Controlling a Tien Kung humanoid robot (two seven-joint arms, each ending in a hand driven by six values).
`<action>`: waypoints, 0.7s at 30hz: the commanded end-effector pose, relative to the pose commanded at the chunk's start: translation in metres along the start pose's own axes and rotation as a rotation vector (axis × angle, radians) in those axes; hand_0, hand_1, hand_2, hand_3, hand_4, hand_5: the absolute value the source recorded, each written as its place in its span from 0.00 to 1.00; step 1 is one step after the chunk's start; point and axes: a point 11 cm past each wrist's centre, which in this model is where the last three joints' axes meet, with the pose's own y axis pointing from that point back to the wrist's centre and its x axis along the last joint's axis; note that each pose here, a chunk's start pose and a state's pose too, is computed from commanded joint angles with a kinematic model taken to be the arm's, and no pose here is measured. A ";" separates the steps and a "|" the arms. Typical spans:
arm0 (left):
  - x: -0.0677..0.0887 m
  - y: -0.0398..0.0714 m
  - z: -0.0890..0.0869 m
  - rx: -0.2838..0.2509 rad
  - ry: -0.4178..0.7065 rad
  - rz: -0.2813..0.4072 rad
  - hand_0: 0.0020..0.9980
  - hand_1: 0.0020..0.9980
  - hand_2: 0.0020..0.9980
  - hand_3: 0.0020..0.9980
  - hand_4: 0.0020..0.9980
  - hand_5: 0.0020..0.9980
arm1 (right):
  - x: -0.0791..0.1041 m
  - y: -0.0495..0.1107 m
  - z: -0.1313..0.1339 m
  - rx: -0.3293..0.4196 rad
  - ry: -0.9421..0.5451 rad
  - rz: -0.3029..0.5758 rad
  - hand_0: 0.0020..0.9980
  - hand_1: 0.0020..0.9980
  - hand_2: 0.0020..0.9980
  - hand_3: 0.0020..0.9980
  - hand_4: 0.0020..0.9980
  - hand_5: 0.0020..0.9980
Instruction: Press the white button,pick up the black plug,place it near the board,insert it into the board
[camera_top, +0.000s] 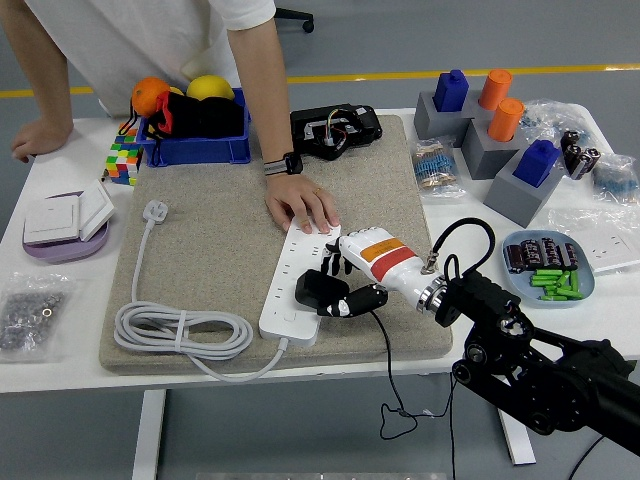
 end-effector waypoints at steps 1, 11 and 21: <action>0.000 0.000 0.000 0.000 0.000 0.000 0.62 0.63 0.64 0.69 0.59 0.37 | 0.000 0.000 0.000 -0.001 -0.002 -0.002 0.45 0.46 0.49 0.54 1.00 0.33; -0.002 0.000 -0.001 0.001 0.000 -0.003 0.62 0.63 0.64 0.69 0.59 0.37 | -0.002 0.001 0.001 -0.007 -0.028 -0.022 0.59 0.64 0.63 0.66 1.00 0.53; -0.003 0.000 0.001 -0.002 0.000 -0.005 0.62 0.63 0.64 0.69 0.59 0.37 | 0.002 0.000 -0.001 0.001 -0.040 -0.012 0.63 0.73 0.72 0.72 1.00 0.57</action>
